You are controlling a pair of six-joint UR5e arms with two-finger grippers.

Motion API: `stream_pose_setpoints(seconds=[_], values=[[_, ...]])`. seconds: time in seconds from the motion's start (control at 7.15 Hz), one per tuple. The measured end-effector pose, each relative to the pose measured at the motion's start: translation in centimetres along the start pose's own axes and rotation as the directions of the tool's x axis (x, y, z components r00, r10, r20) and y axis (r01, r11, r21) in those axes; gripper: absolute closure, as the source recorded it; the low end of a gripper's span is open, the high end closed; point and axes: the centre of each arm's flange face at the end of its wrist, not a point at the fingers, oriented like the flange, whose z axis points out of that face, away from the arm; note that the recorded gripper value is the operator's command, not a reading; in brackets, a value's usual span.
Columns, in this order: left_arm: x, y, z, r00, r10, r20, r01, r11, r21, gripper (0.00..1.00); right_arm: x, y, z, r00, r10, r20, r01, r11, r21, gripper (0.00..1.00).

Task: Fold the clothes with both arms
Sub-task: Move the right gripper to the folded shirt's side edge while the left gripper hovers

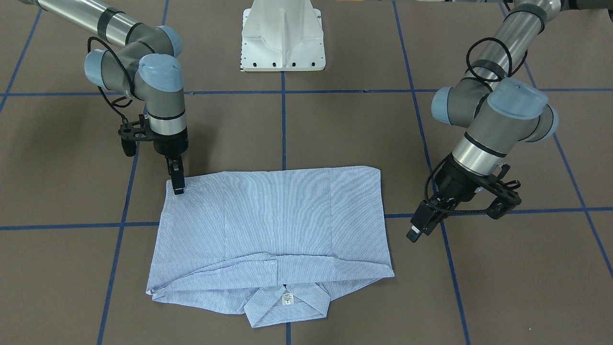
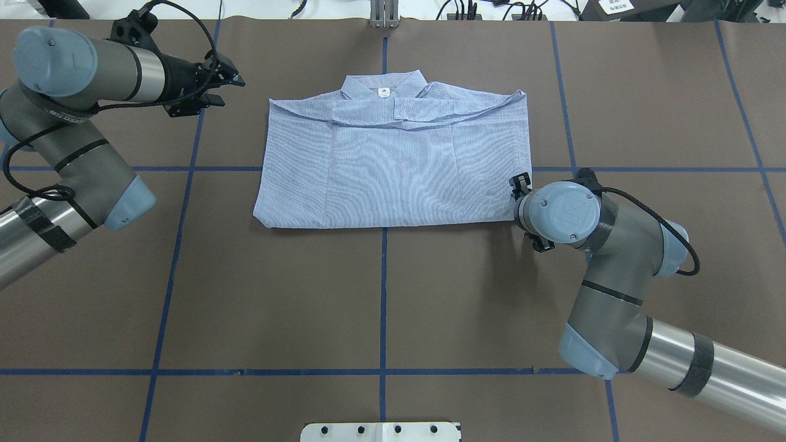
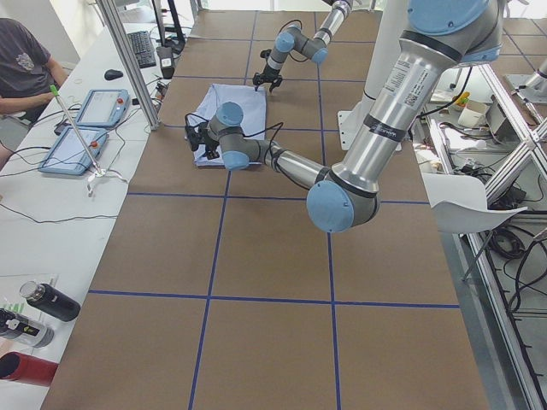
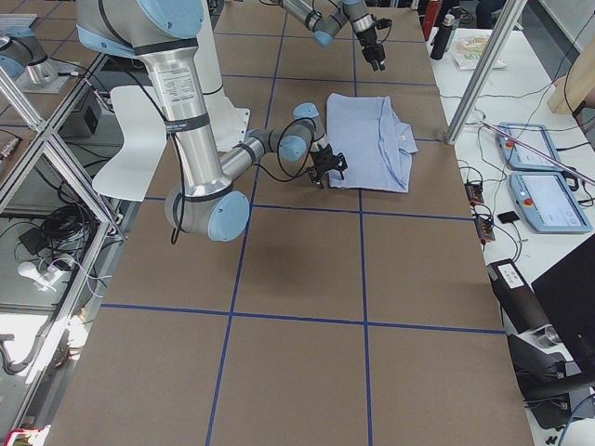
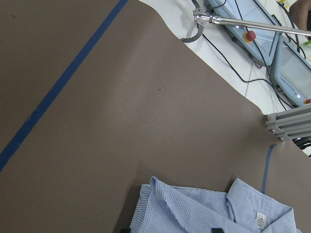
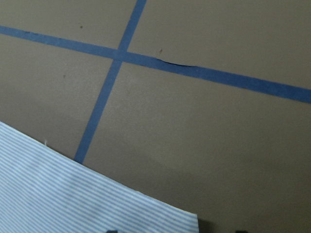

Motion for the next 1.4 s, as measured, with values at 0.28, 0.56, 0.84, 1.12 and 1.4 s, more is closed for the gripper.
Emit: stream_pose_setpoints(seconds=[0.28, 0.56, 0.84, 1.12, 1.4], values=[[0.0, 0.1, -0.1, 1.0, 0.0, -0.002, 0.0, 1.0, 0.0, 0.37, 0.0, 0.1, -1.0, 1.0, -0.001, -0.007, 0.001, 1.0, 0.007, 1.0], [0.1, 0.1, -0.2, 1.0, 0.0, -0.004, 0.0, 1.0, 0.0, 0.37, 0.0, 0.0, -1.2, 1.0, 0.0, -0.014, 0.001, 1.0, 0.018, 1.0], [0.1, 0.1, -0.4, 1.0, 0.001, -0.007, -0.001, 1.0, 0.001, 0.37, -0.2, 0.0, -1.2, 1.0, 0.001, -0.015, -0.001, 1.0, 0.021, 1.0], [-0.2, 0.2, -0.7, 1.0, 0.001, -0.009, -0.001, 1.0, 0.002, 0.37, -0.6, -0.4, -1.4, 1.0, 0.008, -0.011, -0.008, 1.0, 0.023, 1.0], [-0.2, 0.3, -0.9, 1.0, 0.001, -0.011, -0.001, 1.0, 0.002, 0.37, -0.7, -0.9, -1.6, 1.0, 0.012, -0.009, -0.012, 1.0, 0.026, 0.39]])
